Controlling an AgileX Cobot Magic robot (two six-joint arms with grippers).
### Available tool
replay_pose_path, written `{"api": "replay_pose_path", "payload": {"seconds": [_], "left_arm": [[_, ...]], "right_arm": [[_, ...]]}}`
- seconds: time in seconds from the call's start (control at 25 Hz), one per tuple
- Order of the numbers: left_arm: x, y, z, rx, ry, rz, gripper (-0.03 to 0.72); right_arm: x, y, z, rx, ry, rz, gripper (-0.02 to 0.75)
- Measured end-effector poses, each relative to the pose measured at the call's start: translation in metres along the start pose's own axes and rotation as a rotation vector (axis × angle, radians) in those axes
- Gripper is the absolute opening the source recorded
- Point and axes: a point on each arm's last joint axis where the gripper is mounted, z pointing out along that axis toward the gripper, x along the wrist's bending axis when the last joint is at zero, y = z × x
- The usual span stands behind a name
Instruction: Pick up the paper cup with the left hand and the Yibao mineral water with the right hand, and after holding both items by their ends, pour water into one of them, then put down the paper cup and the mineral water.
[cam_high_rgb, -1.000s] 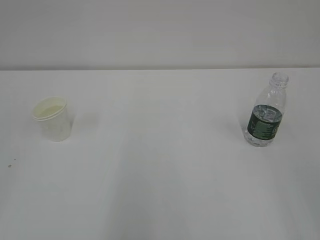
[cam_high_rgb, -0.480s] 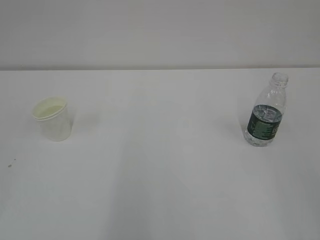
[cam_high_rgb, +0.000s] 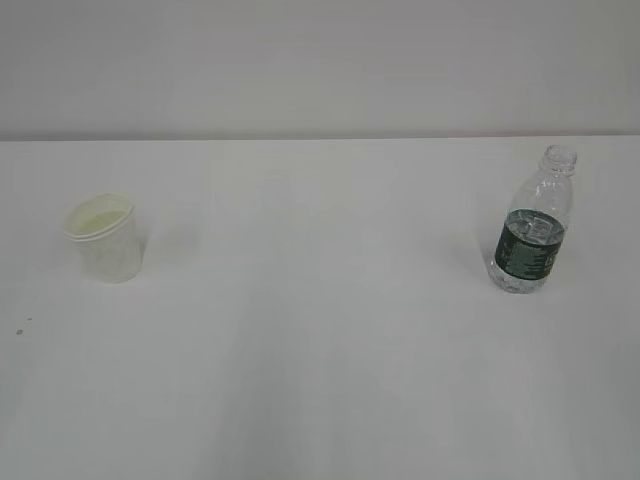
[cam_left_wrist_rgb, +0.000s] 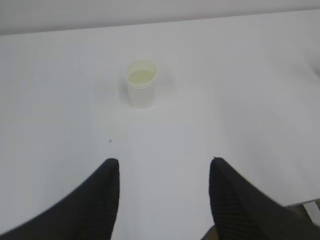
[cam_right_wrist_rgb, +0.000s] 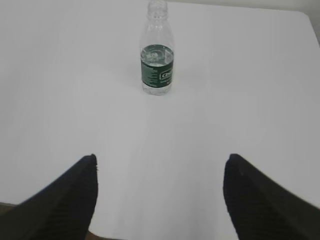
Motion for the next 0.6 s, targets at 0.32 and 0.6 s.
{"api": "replay_pose_path", "payload": {"seconds": [0.32,0.6], "left_arm": [[0.001,-0.009,0.005,0.069,0.004,-0.002,0.404],[0.004,-0.027,0.024,0.156,0.008,-0.014,0.404]], "right_arm": [[-0.003,-0.004,0.001,0.033,-0.035,0.032,0.589],[-0.003,-0.01,0.008,0.064,-0.039,0.053,0.589]]}}
